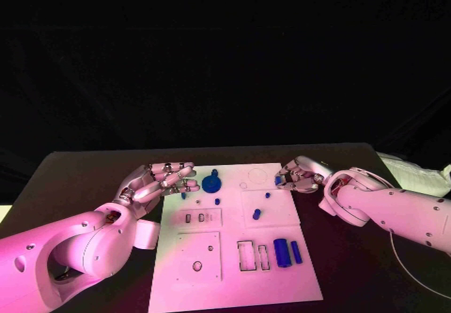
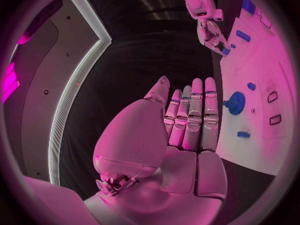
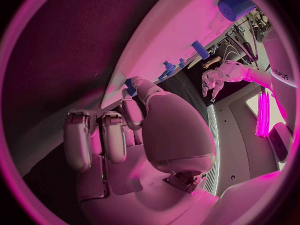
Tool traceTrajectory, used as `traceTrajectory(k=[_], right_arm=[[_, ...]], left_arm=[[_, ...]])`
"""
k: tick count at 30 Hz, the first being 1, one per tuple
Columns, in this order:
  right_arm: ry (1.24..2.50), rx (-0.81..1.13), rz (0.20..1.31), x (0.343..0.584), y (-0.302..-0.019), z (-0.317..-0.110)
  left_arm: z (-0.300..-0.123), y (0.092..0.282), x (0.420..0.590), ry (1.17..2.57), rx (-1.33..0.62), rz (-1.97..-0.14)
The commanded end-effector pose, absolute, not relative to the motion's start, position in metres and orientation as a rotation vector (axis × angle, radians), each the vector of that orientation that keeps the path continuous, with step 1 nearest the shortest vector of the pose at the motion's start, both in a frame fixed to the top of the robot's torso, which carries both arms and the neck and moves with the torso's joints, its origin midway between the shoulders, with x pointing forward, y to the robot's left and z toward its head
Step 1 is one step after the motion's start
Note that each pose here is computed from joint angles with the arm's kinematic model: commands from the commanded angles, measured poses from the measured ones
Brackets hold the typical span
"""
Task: Assemble the parts on the task board
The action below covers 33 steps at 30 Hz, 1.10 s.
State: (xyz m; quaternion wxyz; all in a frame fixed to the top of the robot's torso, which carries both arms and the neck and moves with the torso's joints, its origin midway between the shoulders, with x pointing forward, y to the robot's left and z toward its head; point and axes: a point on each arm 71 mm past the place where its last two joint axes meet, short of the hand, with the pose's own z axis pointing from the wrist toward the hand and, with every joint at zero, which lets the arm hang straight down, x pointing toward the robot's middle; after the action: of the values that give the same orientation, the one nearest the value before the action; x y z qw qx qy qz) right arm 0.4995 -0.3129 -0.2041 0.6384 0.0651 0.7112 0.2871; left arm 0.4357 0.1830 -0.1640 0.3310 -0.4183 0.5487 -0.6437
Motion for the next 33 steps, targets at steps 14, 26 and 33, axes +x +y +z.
traceTrajectory(k=[14,26,33], right_arm=[[1.583,0.23,0.728,0.492,-0.285,-0.188],[1.585,0.147,0.745,0.484,-0.238,-0.173],[1.578,0.029,0.742,0.477,-0.202,-0.17]], left_arm=[[-0.164,0.182,0.437,1.443,-1.095,-1.7],[-0.166,0.184,0.438,1.444,-1.113,-1.695],[-0.166,0.184,0.439,1.442,-1.115,-1.693]])
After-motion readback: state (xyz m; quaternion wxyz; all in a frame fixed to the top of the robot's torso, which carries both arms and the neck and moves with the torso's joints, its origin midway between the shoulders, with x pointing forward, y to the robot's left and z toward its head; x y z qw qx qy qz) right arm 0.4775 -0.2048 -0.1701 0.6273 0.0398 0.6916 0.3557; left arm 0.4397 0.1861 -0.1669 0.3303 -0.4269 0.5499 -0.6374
